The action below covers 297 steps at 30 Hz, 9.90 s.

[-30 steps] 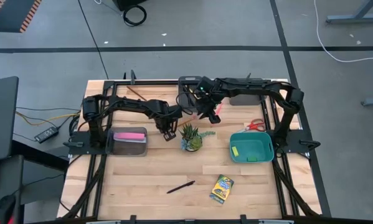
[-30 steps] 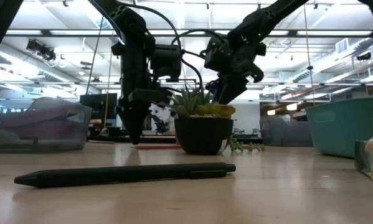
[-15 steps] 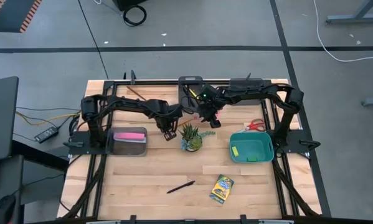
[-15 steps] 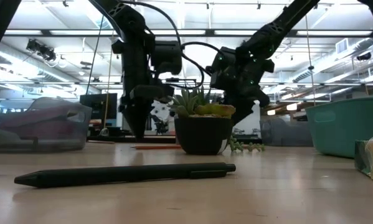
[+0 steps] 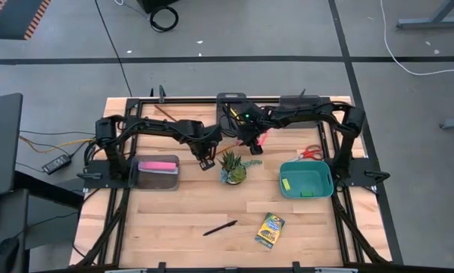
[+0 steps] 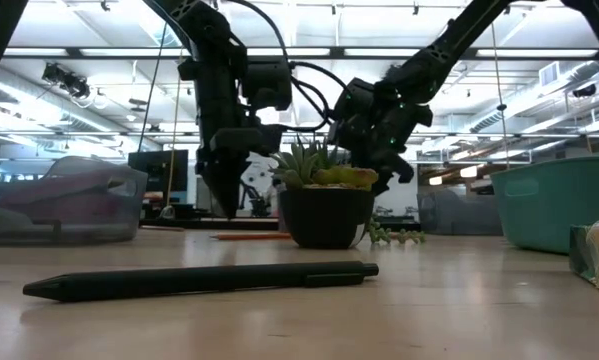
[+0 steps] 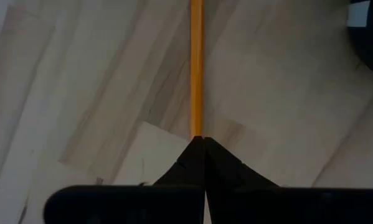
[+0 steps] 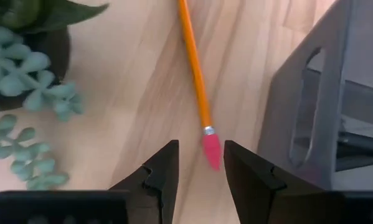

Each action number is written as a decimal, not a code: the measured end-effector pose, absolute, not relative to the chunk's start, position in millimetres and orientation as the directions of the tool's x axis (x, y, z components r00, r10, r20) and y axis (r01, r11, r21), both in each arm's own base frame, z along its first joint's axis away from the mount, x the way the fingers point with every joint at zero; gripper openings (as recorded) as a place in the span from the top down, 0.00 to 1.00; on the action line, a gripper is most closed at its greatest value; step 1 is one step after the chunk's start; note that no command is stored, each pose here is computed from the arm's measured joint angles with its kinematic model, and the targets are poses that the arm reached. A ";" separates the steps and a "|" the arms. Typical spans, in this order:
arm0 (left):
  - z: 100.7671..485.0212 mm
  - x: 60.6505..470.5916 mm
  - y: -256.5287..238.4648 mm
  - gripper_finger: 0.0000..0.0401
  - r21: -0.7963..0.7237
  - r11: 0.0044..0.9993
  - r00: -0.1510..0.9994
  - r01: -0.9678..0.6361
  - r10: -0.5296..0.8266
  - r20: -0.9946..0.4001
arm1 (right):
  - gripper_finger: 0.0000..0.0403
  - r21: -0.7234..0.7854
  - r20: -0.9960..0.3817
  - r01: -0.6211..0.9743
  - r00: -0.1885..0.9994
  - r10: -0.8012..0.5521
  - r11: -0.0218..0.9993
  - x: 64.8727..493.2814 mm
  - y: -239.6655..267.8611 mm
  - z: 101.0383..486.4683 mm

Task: Sort crayons/erasers/pens/pencils in bins
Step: Put the orange pencil into the right black bin, then put the pink pencil into the right black bin

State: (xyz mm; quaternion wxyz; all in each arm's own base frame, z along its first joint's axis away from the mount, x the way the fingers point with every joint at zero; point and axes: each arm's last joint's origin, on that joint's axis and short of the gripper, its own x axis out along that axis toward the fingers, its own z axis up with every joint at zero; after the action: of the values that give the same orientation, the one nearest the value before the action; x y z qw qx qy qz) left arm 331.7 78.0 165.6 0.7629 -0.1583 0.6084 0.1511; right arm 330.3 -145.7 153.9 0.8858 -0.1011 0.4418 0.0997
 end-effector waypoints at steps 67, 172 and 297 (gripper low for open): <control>253.7 335.3 88.2 0.99 -0.062 0.849 0.324 -0.526 0.133 -0.937 | 0.67 -0.103 -0.805 0.031 0.585 -0.102 0.994 355.5 -208.7 174.0; 342.9 276.7 169.7 0.95 0.054 0.825 0.616 -0.562 0.462 -0.638 | 0.90 0.119 -0.862 0.916 0.287 -0.418 0.383 147.4 -131.5 324.4; 325.7 218.8 204.3 0.73 -0.064 0.488 0.313 -0.870 0.448 -0.838 | 0.50 0.249 -0.968 0.968 0.249 -0.021 -0.030 253.0 -143.0 228.6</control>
State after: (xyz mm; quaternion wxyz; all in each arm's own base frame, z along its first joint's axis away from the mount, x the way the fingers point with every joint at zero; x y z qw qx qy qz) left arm 218.8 204.3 325.7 0.7655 -0.2657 0.3976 0.4304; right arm 253.0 -143.0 228.6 0.5548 0.5626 0.4208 -0.4457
